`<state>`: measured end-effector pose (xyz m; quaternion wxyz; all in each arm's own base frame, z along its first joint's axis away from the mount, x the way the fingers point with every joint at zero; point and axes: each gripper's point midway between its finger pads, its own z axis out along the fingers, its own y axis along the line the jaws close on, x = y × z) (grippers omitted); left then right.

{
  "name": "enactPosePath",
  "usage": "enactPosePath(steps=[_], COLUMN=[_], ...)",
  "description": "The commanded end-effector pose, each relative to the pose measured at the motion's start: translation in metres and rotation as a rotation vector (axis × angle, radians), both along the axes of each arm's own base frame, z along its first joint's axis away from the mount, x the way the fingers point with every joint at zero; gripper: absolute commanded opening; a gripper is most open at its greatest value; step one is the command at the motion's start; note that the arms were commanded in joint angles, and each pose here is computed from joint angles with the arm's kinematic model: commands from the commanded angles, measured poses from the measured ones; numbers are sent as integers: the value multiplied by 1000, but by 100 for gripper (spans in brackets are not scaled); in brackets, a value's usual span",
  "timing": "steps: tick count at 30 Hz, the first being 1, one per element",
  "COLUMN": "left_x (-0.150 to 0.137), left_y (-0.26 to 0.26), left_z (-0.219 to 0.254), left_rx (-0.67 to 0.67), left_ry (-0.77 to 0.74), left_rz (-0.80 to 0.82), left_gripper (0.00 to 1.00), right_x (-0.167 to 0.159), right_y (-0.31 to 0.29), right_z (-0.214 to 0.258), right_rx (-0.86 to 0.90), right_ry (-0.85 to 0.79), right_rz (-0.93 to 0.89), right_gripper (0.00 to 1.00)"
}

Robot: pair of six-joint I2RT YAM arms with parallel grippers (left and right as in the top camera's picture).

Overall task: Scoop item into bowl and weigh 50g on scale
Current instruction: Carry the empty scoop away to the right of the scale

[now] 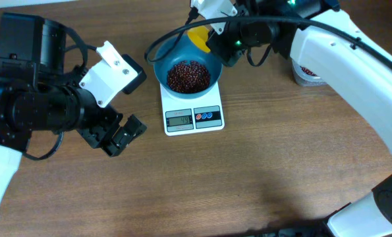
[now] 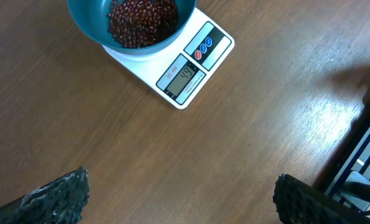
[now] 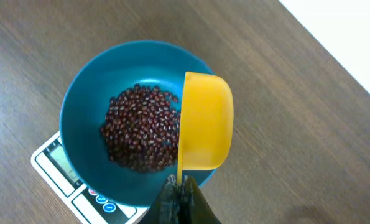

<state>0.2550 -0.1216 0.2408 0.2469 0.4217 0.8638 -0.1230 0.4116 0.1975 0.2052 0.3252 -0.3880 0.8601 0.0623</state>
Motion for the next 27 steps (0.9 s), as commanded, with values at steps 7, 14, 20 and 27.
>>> enactPosePath(steps=[7, 14, 20, 27], left_x=[-1, -1, -1, -1], left_y=[-3, -3, -3, -3], left_z=[2, 2, 2, 2], left_rx=[-8, -8, -8, -8], left_ry=[-10, -10, -10, -10], left_rz=[-25, -25, -25, -25], left_gripper=[99, 99, 99, 99], right_x=[38, -96, -152, -144], right_y=[-151, -267, -271, -269], right_z=[150, 186, 128, 81], right_rx=[317, 421, 386, 500], right_ry=[-217, -163, 130, 264], right_rz=[-588, -1073, -1248, -1399], right_gripper=[4, 4, 4, 4])
